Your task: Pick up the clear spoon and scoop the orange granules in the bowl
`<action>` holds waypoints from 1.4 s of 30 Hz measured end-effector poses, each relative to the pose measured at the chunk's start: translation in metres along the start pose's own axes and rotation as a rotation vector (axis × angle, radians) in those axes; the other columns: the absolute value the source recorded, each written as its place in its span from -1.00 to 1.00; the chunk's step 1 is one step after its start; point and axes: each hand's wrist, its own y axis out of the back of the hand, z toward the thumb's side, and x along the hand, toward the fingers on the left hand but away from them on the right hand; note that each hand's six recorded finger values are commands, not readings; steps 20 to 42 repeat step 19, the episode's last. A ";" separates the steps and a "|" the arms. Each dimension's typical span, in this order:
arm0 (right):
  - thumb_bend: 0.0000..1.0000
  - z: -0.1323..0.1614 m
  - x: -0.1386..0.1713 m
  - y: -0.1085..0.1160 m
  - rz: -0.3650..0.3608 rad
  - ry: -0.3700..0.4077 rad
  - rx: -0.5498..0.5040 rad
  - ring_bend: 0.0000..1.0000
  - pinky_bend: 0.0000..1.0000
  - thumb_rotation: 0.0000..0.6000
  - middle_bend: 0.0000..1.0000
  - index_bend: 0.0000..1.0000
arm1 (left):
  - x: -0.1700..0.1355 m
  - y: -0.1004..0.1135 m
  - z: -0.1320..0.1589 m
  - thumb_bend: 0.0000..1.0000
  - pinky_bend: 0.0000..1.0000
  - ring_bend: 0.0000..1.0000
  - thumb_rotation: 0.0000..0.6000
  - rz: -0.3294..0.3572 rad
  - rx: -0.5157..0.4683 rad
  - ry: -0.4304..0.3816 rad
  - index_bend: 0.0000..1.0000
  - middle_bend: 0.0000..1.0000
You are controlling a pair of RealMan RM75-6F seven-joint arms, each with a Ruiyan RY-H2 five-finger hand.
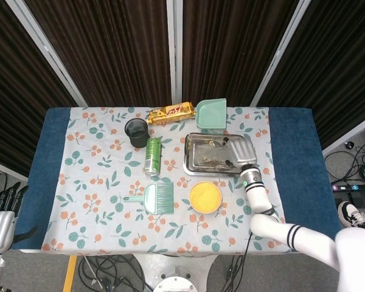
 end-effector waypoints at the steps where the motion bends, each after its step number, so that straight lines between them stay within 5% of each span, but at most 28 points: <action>1: -0.45 -0.006 0.011 0.006 -0.016 0.010 -0.004 0.53 0.76 1.00 0.48 -0.18 | 0.001 0.000 0.001 -0.94 -0.81 -0.86 1.00 0.001 -0.001 -0.003 -0.79 -0.87; 6: -0.39 -0.045 0.067 0.025 -0.113 0.020 0.008 -0.17 0.05 1.00 -0.08 -0.21 | 0.004 -0.001 0.004 -0.94 -0.81 -0.86 1.00 0.003 -0.006 -0.017 -0.79 -0.87; 9: -0.40 -0.076 0.107 0.030 -0.173 0.008 0.018 -0.45 -0.20 1.00 -0.30 -0.36 | 0.007 -0.002 0.007 -0.94 -0.81 -0.86 1.00 0.001 -0.009 -0.028 -0.79 -0.87; 19: -0.42 -0.145 0.245 0.024 -0.340 -0.095 -0.092 -0.70 -0.47 1.00 -0.47 -0.56 | 0.015 -0.004 0.016 -0.94 -0.81 -0.86 1.00 0.002 -0.013 -0.059 -0.79 -0.87; 42: -0.42 -0.145 0.245 0.024 -0.340 -0.095 -0.092 -0.70 -0.47 1.00 -0.47 -0.56 | 0.015 -0.004 0.016 -0.94 -0.81 -0.86 1.00 0.002 -0.013 -0.059 -0.79 -0.87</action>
